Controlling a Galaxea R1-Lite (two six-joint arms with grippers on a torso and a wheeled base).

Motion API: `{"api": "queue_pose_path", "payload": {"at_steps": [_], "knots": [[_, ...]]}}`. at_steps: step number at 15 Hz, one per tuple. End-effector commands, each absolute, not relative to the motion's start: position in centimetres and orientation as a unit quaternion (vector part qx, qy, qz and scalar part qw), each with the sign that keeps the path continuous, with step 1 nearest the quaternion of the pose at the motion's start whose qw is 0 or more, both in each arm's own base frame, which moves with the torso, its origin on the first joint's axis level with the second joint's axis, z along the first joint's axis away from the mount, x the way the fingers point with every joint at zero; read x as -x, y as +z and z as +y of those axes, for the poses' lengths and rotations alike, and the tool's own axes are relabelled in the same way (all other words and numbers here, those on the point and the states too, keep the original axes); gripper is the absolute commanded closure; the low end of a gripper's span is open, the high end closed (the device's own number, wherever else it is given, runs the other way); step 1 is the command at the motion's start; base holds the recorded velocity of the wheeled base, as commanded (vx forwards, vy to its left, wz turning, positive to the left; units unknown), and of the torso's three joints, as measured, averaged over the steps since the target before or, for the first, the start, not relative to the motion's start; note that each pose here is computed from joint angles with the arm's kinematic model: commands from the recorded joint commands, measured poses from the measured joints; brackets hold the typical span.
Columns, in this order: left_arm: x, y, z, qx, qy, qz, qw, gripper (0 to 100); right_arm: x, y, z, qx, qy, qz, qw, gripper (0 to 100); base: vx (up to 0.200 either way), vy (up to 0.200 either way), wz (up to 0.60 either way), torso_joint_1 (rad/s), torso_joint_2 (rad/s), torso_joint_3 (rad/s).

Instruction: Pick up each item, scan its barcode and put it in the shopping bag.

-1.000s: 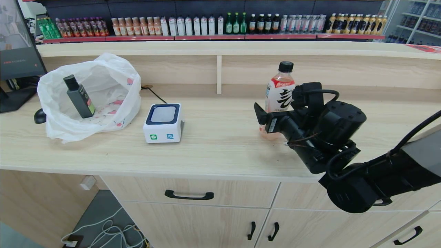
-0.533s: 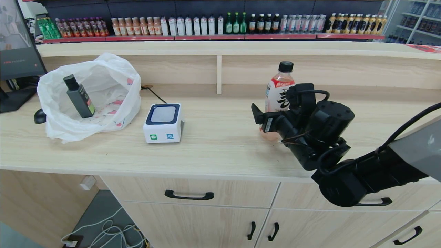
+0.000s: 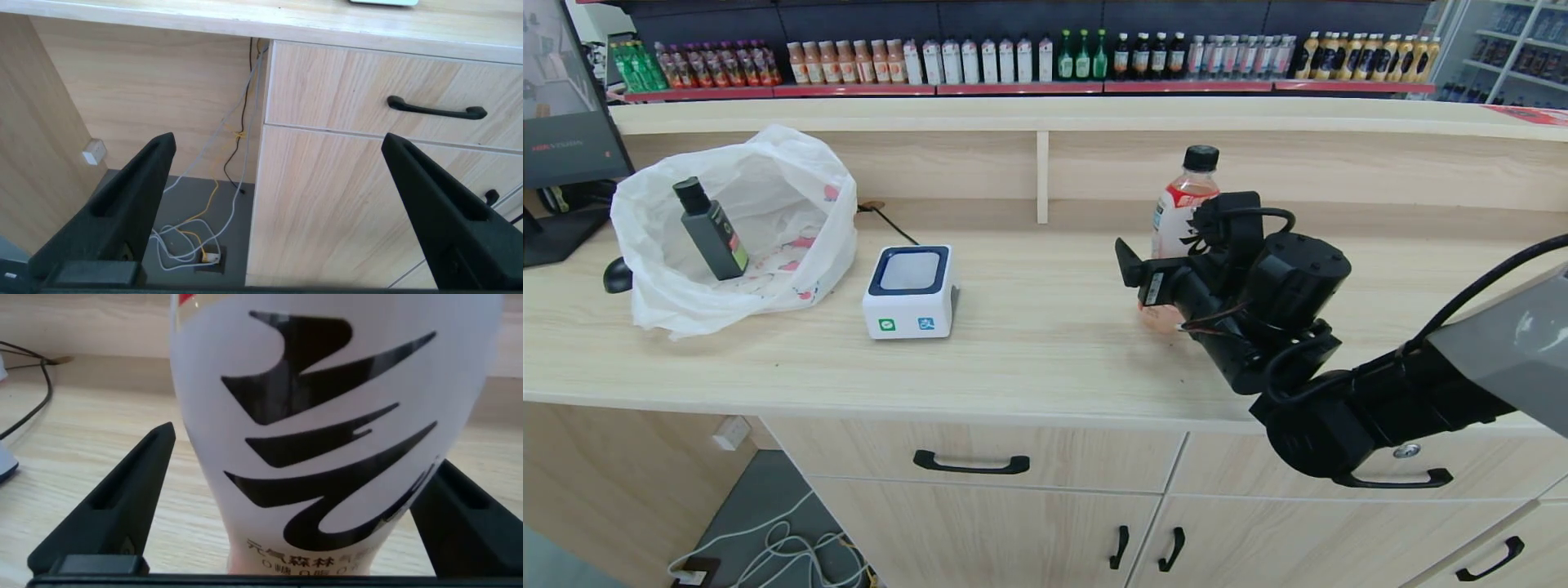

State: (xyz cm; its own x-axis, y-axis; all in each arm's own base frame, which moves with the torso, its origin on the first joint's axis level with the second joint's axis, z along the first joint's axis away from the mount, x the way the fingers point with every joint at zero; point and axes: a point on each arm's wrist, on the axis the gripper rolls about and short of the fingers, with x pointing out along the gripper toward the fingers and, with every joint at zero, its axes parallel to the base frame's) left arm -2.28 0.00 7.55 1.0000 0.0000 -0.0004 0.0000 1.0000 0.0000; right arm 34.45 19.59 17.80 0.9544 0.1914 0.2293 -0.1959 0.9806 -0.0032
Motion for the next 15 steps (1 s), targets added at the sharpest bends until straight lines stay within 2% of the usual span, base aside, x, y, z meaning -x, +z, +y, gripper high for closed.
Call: {"api": "queue_pose_path", "payload": {"at_steps": [1, 2, 15], "knots": [[2.3, 7.5, 0.0, 0.0, 0.0, 0.0, 1.0, 0, -34.5, 17.8, 19.6, -0.009, 0.097, -0.115, 0.989, 0, 0.0, 0.0, 0.0, 0.0, 0.0, 0.0], [2.3, 7.5, 0.0, 0.0, 0.0, 0.0, 1.0, 0, -34.5, 17.9, 19.6, -0.01, 0.097, -0.117, 0.988, 100, 0.0, 0.0, 0.0, 0.0, 0.0, 0.0], [2.3, 7.5, 0.0, 0.0, 0.0, 0.0, 1.0, 0, -34.0, 19.0, 19.3, -0.015, 0.099, -0.129, 0.987, 100, 0.0, 0.0, 0.0, 0.0, 0.0, 0.0]]}}
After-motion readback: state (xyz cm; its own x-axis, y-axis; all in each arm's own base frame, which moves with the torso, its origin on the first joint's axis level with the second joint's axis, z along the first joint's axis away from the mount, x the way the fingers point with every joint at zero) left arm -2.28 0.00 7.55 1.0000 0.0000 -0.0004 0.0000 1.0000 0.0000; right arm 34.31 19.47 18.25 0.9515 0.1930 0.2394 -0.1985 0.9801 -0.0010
